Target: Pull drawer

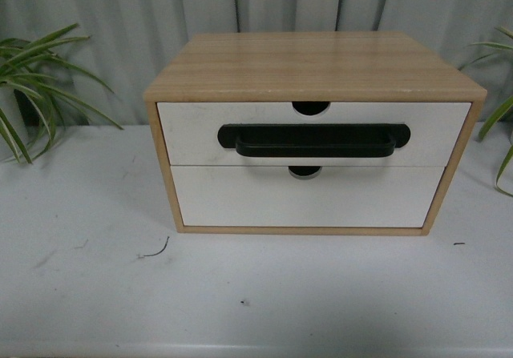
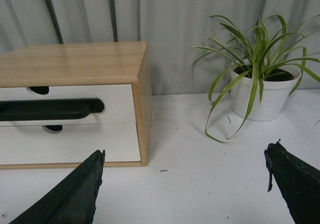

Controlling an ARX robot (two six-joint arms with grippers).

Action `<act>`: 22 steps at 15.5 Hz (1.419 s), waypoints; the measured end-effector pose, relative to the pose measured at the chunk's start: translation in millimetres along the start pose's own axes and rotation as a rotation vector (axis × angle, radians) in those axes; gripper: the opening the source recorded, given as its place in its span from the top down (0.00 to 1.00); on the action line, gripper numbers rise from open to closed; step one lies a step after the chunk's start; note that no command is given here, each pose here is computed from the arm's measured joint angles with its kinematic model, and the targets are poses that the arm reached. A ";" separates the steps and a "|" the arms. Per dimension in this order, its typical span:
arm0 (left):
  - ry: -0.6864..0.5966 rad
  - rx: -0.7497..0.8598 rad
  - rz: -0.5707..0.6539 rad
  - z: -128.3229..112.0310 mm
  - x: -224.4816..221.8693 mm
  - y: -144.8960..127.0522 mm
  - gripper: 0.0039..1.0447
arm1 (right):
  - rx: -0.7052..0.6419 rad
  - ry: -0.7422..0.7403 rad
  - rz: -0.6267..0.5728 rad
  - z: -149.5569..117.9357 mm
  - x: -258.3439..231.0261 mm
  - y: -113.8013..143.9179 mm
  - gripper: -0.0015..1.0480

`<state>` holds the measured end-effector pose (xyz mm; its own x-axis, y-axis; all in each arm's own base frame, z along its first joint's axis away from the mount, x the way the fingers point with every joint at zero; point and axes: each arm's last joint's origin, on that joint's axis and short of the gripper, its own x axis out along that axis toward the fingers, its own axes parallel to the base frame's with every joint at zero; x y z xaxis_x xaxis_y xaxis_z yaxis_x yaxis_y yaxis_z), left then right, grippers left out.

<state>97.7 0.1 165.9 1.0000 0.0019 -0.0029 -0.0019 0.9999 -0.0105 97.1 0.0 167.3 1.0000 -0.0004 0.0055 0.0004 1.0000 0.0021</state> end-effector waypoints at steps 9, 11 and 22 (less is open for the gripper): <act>-0.001 0.000 0.000 0.1 0.0 0.0 0.06 | 0.000 0.000 0.000 0.0 0.0 0.0 0.06; 0.000 0.000 0.000 0.0 0.0 0.0 0.06 | 0.000 0.000 0.000 0.0 0.0 0.0 0.06; 0.000 0.000 0.000 0.0 0.0 0.0 0.06 | 0.000 0.000 0.000 0.0 0.0 0.0 0.06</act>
<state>97.7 0.1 165.9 1.0000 0.0019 -0.0025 -0.0019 0.9999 -0.0105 97.1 0.0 167.3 1.0000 -0.0004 0.0055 0.0004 1.0000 0.0021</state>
